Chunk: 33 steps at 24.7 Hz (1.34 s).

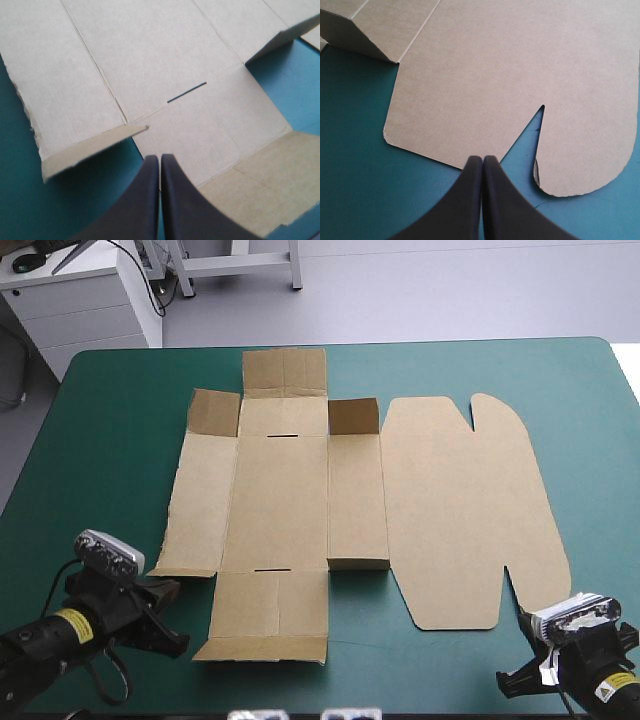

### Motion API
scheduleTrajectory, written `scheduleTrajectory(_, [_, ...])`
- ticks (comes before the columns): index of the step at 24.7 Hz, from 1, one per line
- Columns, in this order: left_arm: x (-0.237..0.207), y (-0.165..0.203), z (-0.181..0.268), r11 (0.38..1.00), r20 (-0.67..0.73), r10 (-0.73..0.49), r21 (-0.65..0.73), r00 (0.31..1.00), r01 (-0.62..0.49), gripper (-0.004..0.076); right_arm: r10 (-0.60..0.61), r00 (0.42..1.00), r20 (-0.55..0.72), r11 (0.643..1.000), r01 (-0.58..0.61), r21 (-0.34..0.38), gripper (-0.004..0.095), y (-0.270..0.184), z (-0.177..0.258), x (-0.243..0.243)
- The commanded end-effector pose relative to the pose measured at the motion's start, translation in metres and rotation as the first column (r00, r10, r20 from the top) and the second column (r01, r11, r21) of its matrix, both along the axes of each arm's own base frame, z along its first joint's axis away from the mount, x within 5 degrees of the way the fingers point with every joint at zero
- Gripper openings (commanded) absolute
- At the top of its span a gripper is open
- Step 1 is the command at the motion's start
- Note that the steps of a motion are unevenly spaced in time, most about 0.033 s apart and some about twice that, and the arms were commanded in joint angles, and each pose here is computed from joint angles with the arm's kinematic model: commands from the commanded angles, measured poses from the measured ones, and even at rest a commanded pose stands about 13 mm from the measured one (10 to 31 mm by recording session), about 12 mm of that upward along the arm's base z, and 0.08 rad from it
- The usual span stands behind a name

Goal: Fold the box

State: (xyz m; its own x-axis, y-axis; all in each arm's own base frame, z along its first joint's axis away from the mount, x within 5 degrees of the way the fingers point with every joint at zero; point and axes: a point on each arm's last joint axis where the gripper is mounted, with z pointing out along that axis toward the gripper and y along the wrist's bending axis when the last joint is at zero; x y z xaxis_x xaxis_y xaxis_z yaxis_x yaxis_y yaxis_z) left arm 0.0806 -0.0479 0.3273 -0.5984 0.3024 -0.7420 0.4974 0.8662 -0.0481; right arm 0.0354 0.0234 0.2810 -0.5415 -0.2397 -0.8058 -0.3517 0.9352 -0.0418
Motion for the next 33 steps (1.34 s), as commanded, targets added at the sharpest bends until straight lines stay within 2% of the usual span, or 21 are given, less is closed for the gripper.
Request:
scheduleTrajectory(1, [0.024, -0.01, 0.029, 1.0, 0.039, 0.019, -0.018, 0.999, -0.019, -0.0007, -0.007, 0.997, 0.071, 1.0, 0.005, 0.023, -0.0019, 0.001, 0.011, 0.004])
scheduleTrajectory(11, [0.12, -0.054, 0.057, 0.999, 0.037, 0.023, 0.043, 0.999, -0.025, -0.0007, -0.008, 0.997, 0.076, 1.0, 0.006, 0.023, -0.0019, 0.001, 0.012, 0.004])
scheduleTrajectory(18, [0.158, -0.055, 0.046, 0.997, -0.013, 0.014, 0.07, 1.0, -0.013, 0.0019, -0.008, 0.997, 0.076, 1.0, 0.006, 0.023, -0.0019, 0.001, 0.012, 0.004])
scheduleTrajectory(22, [0.17, -0.034, 0.038, 1.0, -0.081, 0.015, 0.018, 0.997, -0.014, 0.0018, -0.008, 0.997, 0.076, 1.0, 0.006, 0.023, -0.0019, 0.001, 0.012, 0.004])
scheduleTrajectory(24, [0.176, -0.005, 0.035, 0.999, -0.129, 0.049, -0.01, 0.991, -0.05, 0.0018, -0.008, 0.997, 0.076, 1.0, 0.006, 0.023, -0.0019, 0.001, 0.012, 0.004])
scheduleTrajectory(29, [0.173, 0.079, 0.027, 0.967, -0.256, 0.232, -0.046, 0.938, -0.252, 0.0018, -0.008, 0.997, 0.076, 1.0, 0.006, 0.023, -0.0019, 0.001, 0.012, 0.004])
scheduleTrajectory(33, [0.169, 0.118, 0.018, 0.929, -0.303, 0.339, -0.042, 0.89, -0.368, 0.0022, -0.008, 0.997, 0.076, 1.0, 0.006, 0.023, -0.0019, 0.001, 0.012, 0.004])
